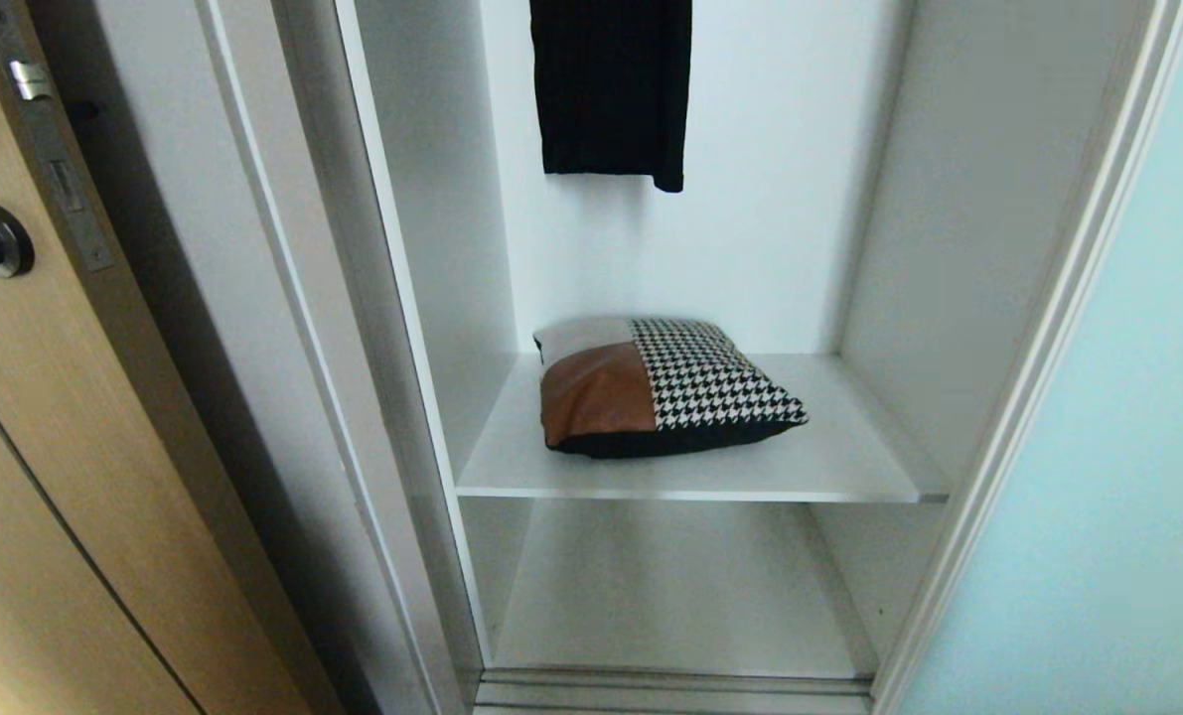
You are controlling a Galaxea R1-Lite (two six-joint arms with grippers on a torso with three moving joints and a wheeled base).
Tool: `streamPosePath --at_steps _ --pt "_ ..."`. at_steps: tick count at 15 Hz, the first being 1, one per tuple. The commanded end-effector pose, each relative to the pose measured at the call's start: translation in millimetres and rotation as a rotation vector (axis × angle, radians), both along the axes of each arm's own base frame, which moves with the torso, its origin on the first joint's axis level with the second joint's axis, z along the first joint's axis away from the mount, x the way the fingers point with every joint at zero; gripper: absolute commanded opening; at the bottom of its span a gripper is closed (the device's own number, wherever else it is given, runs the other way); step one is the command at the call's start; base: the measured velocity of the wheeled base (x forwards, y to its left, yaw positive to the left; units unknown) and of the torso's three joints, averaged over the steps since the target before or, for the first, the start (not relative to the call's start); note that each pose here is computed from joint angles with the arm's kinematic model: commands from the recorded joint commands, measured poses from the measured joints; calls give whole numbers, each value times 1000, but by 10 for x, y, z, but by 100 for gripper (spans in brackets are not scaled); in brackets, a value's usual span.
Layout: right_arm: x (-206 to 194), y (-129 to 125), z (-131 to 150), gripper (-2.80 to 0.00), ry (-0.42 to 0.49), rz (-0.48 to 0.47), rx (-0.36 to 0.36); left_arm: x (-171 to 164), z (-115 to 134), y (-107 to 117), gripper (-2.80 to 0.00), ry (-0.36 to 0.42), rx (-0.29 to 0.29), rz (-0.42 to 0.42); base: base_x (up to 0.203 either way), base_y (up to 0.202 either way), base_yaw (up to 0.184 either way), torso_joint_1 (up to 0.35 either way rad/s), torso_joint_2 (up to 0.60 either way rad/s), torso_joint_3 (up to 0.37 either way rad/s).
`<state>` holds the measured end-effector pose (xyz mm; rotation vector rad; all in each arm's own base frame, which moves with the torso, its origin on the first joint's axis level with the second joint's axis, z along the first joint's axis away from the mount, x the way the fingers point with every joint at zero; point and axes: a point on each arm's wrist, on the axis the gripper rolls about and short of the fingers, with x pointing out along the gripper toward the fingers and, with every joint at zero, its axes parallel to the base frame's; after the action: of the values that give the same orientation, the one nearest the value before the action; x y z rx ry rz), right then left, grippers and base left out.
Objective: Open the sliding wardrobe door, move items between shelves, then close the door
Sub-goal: Place the pillow on the lower shelf
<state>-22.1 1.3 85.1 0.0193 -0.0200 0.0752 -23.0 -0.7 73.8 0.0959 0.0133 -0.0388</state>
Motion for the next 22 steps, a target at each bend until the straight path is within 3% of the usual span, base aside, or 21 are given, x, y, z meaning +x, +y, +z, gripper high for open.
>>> streamPosePath --at_steps 1,22 --pt "-11 -18 -86 -280 11 -79 10 0 2 0 -280 1 0 0 0 0 0 0 0 0" --pt "-9 -15 -92 -280 14 -69 12 1 -1 0 -280 2 0 0 0 0 0 0 0 0"
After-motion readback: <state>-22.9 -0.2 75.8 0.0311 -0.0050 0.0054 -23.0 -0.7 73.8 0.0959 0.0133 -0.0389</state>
